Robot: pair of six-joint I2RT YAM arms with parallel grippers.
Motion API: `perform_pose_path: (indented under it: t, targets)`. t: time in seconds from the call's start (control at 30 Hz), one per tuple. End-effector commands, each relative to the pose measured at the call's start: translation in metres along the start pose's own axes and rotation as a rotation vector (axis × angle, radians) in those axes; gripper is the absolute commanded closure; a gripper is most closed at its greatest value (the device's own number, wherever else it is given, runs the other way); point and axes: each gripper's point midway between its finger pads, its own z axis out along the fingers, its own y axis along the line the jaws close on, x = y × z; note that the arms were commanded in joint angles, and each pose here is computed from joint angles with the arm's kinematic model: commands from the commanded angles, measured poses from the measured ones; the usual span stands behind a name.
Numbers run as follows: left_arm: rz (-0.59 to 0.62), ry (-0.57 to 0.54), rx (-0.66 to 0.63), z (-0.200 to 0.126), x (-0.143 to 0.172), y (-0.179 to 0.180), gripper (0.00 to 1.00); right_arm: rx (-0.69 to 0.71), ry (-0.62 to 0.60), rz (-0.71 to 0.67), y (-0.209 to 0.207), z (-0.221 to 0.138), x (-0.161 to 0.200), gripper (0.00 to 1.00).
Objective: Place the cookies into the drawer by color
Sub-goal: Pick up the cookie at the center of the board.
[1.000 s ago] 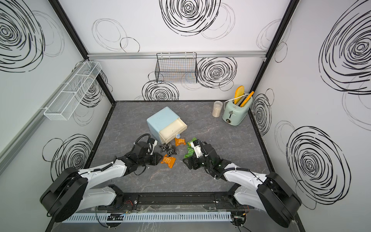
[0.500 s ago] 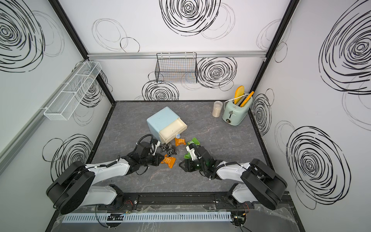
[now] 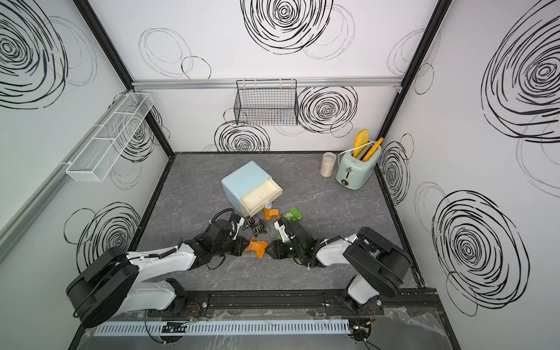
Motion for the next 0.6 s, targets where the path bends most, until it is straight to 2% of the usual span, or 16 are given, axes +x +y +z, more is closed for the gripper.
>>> perform_pose_path:
  t: [0.0,0.2,0.57]
  targets:
    - [-0.054,0.005,-0.053,-0.003,0.01,0.01,0.95,-0.029,-0.007,0.027,0.012,0.007,-0.005,0.57]
    - [-0.09,-0.028,-0.092,-0.008,0.011,0.017,0.95,-0.022,0.013,0.077,0.009,0.017,0.002,0.64]
    - [-0.085,-0.023,-0.07,-0.007,0.014,0.012,0.95,-0.062,0.029,0.085,0.017,0.026,0.007,0.66]
